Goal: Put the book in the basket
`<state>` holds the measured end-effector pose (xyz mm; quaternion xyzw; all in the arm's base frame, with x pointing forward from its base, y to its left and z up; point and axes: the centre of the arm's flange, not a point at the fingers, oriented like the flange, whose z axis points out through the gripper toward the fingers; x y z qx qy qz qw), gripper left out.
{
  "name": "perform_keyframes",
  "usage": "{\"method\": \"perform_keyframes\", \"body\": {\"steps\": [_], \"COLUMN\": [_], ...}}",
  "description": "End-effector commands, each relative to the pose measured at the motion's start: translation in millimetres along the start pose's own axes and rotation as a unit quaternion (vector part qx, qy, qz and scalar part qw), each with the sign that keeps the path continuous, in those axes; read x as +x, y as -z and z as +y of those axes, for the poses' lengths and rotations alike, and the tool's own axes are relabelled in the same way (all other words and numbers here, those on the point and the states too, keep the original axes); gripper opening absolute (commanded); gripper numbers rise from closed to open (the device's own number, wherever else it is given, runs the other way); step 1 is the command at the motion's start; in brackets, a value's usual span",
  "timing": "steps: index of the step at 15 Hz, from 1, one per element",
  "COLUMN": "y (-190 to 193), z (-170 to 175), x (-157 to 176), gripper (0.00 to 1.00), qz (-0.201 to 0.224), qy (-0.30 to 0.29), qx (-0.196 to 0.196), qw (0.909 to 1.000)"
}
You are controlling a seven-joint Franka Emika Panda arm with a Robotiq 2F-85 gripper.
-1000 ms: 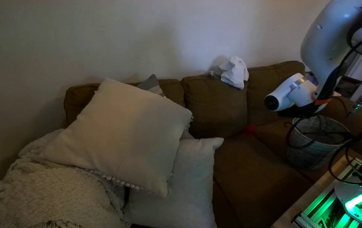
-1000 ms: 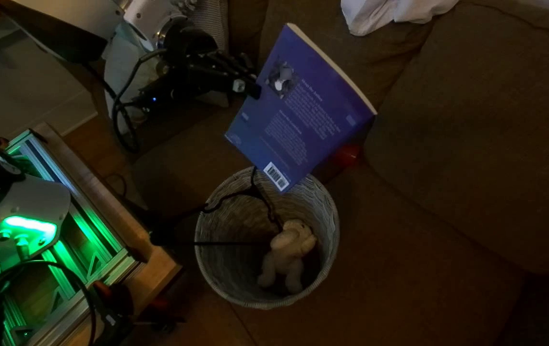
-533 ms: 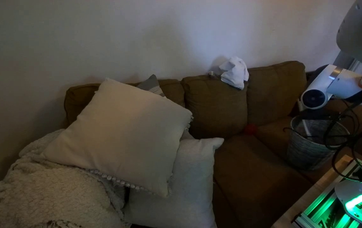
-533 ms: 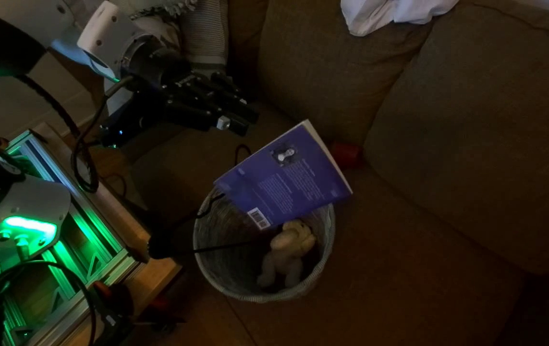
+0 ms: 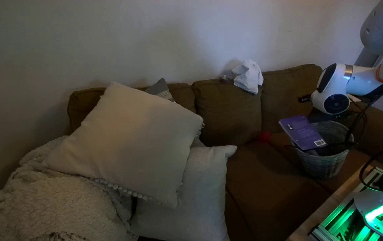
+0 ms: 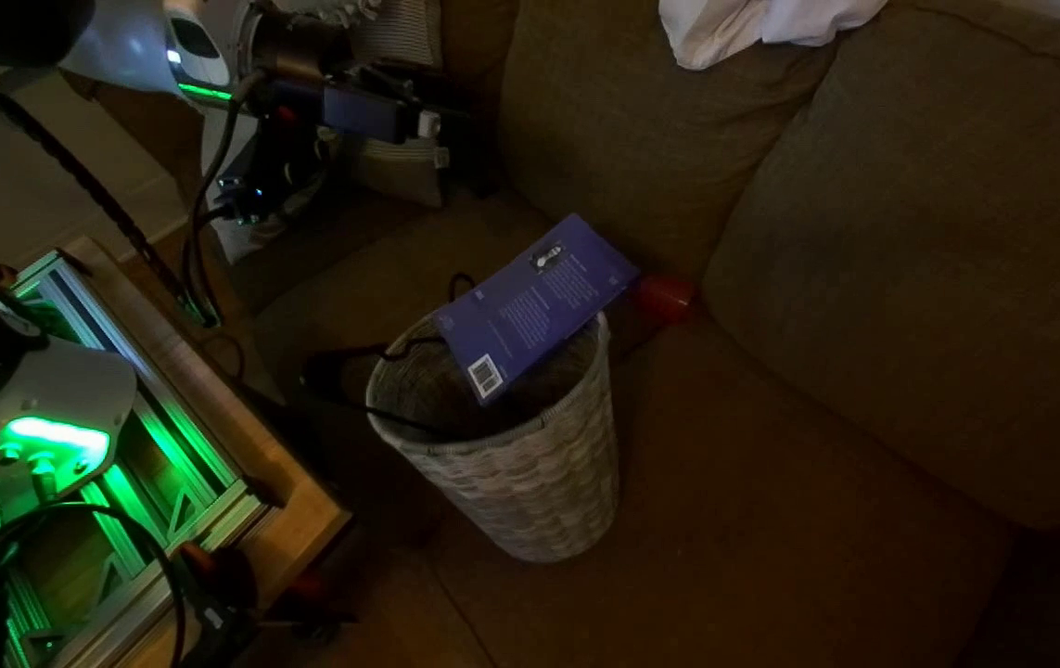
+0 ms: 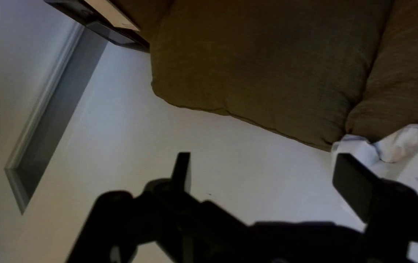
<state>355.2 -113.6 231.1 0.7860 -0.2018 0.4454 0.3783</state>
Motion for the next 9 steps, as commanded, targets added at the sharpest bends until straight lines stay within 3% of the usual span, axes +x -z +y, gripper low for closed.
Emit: {"method": "perform_keyframes", "body": {"steps": [1,9], "y": [1.5,0.9], "z": [-3.0,-2.2], "x": [0.3,0.1], "gripper": [1.0,1.0], "qz": [0.002,0.003], "qy": [0.003,0.006], "qx": [0.004,0.005], "qw": [1.0,1.0]}}
